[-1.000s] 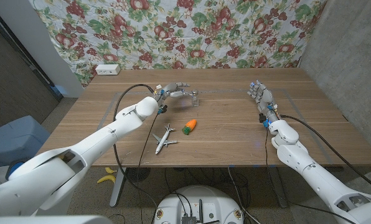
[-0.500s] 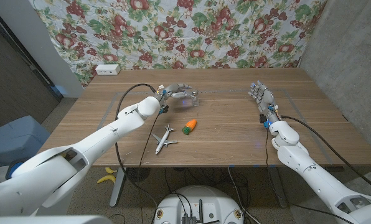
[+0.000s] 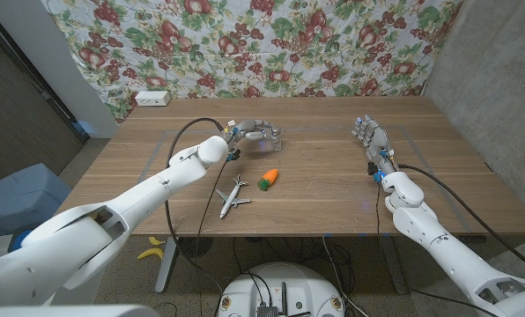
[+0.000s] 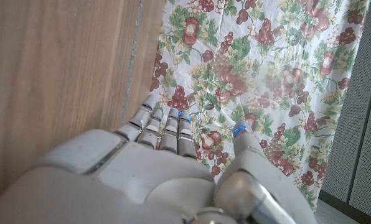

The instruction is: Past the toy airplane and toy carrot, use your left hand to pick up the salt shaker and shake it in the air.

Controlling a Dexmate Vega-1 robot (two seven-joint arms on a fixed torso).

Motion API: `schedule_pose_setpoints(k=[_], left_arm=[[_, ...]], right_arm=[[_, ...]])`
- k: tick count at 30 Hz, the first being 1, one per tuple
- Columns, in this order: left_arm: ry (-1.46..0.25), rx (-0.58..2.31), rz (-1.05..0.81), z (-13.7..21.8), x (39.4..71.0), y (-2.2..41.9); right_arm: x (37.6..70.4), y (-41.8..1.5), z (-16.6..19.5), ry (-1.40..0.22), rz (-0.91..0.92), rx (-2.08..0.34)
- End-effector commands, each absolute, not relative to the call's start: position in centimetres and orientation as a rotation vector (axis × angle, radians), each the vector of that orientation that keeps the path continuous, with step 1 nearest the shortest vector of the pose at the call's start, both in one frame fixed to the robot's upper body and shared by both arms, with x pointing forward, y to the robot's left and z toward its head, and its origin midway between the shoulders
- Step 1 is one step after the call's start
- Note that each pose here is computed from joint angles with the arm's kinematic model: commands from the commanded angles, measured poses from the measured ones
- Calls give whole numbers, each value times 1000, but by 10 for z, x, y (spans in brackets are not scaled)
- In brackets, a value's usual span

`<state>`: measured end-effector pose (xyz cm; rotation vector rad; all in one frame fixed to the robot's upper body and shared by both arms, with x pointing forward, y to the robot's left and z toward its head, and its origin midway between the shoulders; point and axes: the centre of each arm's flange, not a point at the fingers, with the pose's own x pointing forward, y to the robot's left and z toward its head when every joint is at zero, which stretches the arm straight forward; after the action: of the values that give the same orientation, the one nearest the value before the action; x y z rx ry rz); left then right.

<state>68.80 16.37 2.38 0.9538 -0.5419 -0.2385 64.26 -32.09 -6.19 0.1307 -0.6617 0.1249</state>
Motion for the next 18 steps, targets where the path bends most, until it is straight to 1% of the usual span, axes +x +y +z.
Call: schedule_pose_setpoints(k=[1, 18], left_arm=[[-530, 972, -254, 24, 692, 159], [-513, 973, -291, 22, 698, 151]], right_arm=[[642, -322, -63, -662, 122, 128], [643, -322, -64, -660, 121, 134]])
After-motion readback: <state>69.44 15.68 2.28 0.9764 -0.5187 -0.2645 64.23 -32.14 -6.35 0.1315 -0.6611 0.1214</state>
